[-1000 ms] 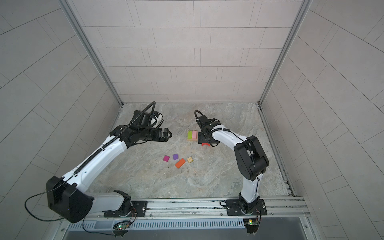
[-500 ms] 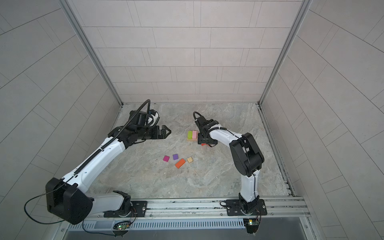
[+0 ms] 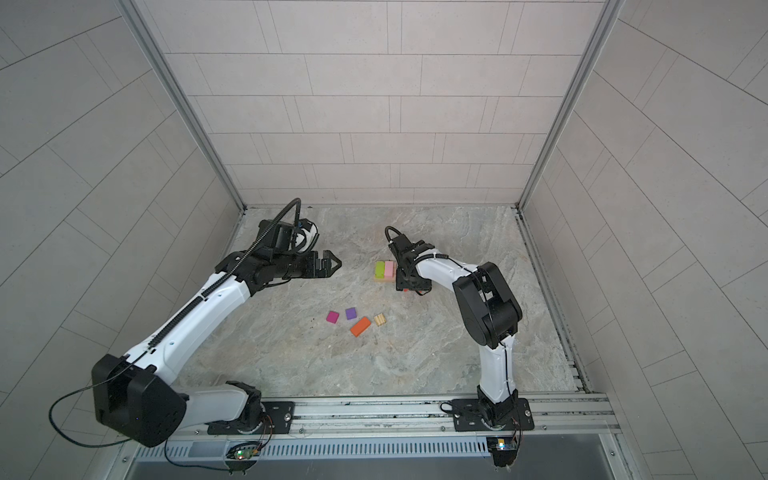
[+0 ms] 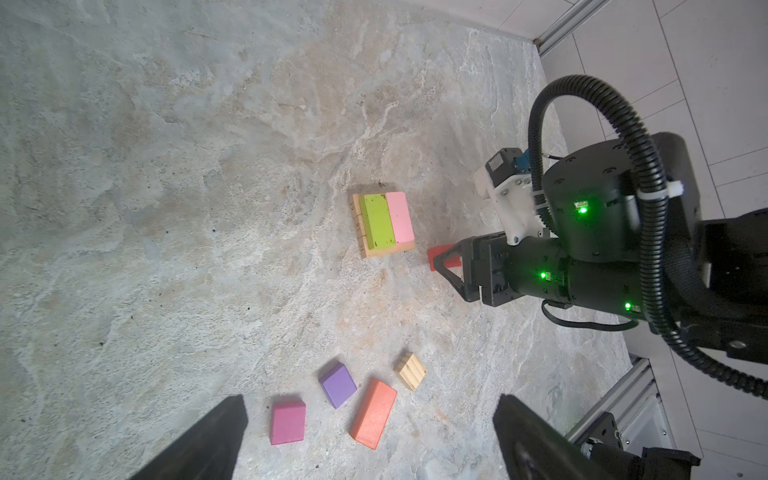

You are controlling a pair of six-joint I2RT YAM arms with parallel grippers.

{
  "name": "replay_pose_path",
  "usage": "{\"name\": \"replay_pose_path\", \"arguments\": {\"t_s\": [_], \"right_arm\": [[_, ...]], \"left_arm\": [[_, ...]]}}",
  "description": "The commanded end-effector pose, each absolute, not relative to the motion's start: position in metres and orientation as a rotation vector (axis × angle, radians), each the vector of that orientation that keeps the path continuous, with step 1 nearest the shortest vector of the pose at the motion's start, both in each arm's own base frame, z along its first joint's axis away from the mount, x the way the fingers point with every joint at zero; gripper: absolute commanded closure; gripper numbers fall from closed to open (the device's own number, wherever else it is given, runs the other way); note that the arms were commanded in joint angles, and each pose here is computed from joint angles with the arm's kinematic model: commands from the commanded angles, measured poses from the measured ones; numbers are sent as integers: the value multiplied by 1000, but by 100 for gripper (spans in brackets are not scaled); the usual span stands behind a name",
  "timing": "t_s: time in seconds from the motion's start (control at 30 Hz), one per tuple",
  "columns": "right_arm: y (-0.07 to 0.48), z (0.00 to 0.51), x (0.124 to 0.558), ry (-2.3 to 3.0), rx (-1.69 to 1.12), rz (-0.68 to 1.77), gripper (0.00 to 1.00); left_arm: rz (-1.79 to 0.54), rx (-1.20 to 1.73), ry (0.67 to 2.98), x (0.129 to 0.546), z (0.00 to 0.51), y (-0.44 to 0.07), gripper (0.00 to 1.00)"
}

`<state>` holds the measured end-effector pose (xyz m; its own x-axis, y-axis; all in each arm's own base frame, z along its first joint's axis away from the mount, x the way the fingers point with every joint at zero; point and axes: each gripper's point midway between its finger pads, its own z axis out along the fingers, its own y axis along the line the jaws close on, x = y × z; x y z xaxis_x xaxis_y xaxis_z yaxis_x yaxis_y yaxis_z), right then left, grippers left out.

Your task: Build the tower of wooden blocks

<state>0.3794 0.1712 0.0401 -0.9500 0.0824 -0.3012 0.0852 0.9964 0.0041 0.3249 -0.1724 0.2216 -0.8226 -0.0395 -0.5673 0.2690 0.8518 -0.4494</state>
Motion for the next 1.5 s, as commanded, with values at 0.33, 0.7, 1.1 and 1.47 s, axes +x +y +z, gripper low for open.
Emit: {"name": "replay_pose_path", "arguments": {"t_s": [0.33, 0.7, 1.1, 1.47], "right_arm": [[172, 53, 385, 2807, 129, -25, 58], [174, 98, 389, 2732, 157, 13, 69], [196, 130, 404, 2681, 156, 32, 69], [222, 132, 419, 2666, 165, 12, 68]], "left_arm": [[-675, 156, 2484, 327, 211, -158, 0], [-715, 126, 2479, 327, 208, -156, 0], [-709, 125, 2509, 326, 203, -155, 0], [-712, 122, 2512, 325, 202, -155, 0]]}}
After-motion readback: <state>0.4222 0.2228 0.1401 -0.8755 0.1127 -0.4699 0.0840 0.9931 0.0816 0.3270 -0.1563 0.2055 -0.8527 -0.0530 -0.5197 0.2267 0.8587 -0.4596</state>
